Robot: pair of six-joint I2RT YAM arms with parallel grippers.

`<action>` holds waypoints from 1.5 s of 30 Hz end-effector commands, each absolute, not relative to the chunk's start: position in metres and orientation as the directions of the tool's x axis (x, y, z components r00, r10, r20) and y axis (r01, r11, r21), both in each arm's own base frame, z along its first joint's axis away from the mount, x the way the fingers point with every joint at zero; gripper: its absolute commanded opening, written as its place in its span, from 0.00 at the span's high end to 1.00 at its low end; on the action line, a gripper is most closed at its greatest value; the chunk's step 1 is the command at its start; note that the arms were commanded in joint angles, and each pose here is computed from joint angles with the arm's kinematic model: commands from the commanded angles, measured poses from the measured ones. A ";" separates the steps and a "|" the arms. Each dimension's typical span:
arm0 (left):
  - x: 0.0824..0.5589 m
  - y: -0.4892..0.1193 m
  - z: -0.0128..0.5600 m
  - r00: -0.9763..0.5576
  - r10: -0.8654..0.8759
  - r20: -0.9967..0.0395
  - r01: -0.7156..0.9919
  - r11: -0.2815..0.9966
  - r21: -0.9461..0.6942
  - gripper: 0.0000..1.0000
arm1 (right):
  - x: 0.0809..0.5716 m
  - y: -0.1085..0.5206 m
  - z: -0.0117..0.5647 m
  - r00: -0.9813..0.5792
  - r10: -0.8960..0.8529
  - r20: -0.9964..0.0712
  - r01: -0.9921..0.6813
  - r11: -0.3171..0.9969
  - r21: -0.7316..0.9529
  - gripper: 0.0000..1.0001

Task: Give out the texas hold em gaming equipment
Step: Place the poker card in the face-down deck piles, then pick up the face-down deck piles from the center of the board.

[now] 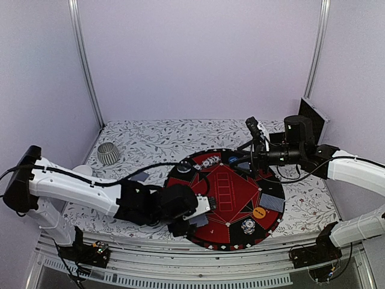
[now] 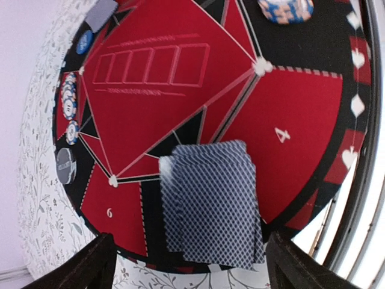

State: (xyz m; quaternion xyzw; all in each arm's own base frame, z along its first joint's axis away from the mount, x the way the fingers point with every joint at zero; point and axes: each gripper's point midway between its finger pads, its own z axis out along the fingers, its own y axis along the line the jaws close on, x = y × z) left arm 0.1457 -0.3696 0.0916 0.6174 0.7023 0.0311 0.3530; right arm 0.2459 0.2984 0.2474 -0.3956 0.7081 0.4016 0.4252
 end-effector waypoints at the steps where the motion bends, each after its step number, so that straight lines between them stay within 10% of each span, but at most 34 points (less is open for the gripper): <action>1: 0.191 -0.354 0.140 -0.277 0.737 -0.616 0.831 0.506 0.232 0.11 | 0.245 0.301 0.258 -0.308 -0.196 -0.931 -0.910 0.346 0.229 0.01; 8: 0.288 -0.206 0.126 -0.774 0.344 -0.532 0.381 0.924 0.043 0.07 | 0.243 0.299 0.258 -0.305 -0.195 -0.932 -0.912 0.342 0.227 0.01; 24: 0.282 -0.143 -0.003 -0.943 0.254 -0.213 0.261 0.965 -0.005 0.02 | 0.242 0.301 0.254 -0.311 -0.199 -0.929 -0.914 0.331 0.235 0.01; 45: 0.279 -0.157 0.000 -0.932 0.293 -0.214 0.314 0.947 -0.072 0.57 | 0.241 0.300 0.254 -0.308 -0.197 -0.931 -0.913 0.335 0.232 0.01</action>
